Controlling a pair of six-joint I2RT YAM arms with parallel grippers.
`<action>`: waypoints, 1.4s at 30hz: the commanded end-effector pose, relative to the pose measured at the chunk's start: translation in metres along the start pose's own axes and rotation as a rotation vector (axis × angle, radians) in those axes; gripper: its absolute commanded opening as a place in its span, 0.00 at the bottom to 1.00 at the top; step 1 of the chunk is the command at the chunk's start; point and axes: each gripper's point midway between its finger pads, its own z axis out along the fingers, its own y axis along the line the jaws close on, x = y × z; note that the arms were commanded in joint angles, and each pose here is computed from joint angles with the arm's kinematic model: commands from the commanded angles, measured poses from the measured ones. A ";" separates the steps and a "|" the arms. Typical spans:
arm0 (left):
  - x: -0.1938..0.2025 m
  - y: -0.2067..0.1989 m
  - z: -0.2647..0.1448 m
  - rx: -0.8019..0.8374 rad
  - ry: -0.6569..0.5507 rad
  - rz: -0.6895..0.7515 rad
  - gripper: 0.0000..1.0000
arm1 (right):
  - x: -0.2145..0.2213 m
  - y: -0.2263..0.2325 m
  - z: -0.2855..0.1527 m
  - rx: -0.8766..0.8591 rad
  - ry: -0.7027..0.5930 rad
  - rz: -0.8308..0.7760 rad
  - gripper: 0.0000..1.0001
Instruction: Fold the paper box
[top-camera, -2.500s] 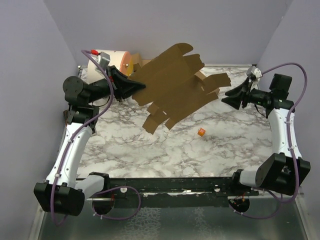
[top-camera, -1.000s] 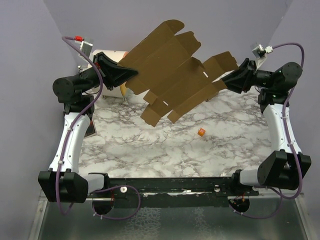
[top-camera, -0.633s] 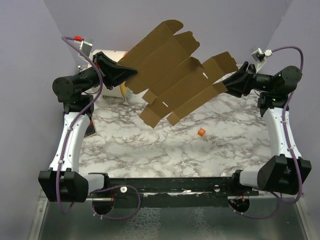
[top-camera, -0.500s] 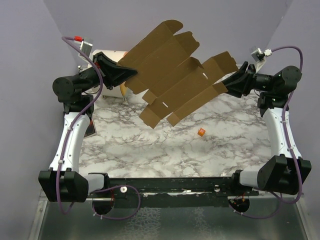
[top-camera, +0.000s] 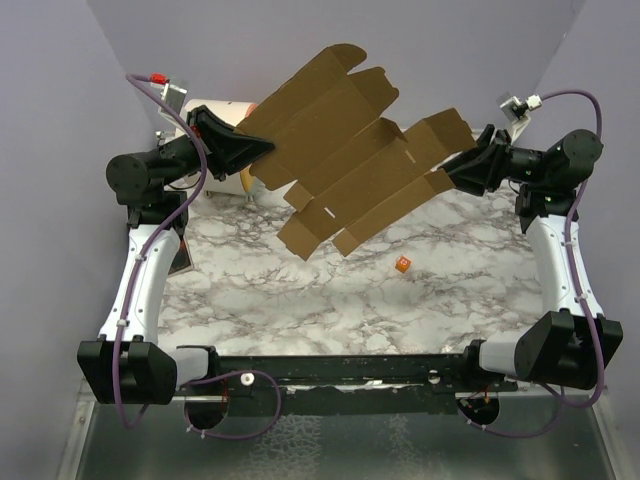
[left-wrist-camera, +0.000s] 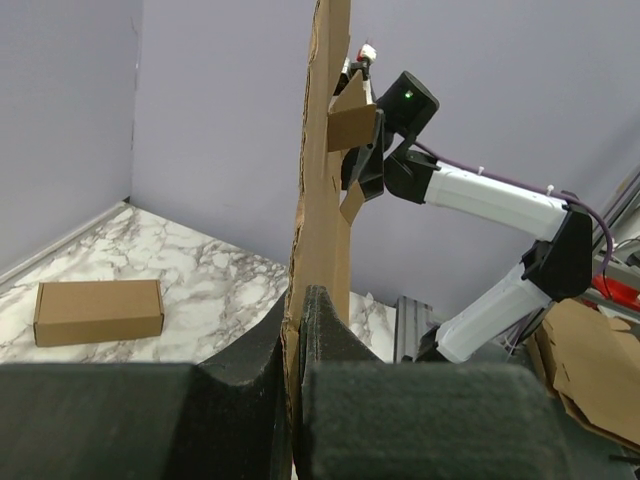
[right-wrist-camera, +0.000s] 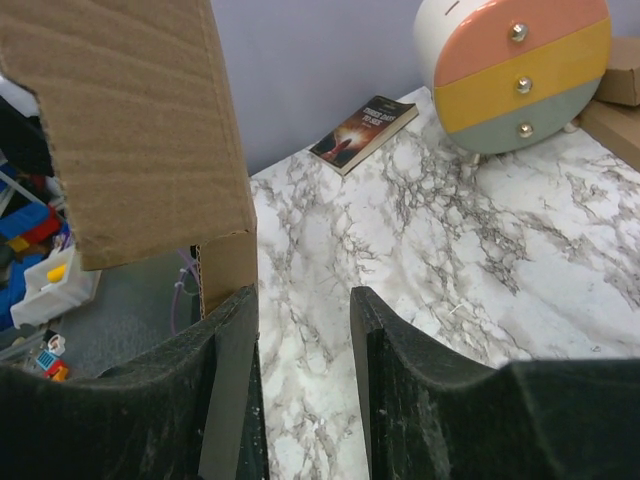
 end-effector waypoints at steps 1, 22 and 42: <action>-0.004 -0.008 -0.003 0.011 -0.003 0.058 0.00 | -0.003 0.013 -0.001 -0.031 0.029 0.024 0.43; -0.008 -0.010 -0.004 0.016 -0.027 0.058 0.00 | 0.002 0.024 0.000 -0.050 0.046 0.065 0.52; -0.012 -0.016 -0.003 0.046 -0.051 0.057 0.00 | 0.015 0.027 0.017 -0.098 0.060 0.089 0.55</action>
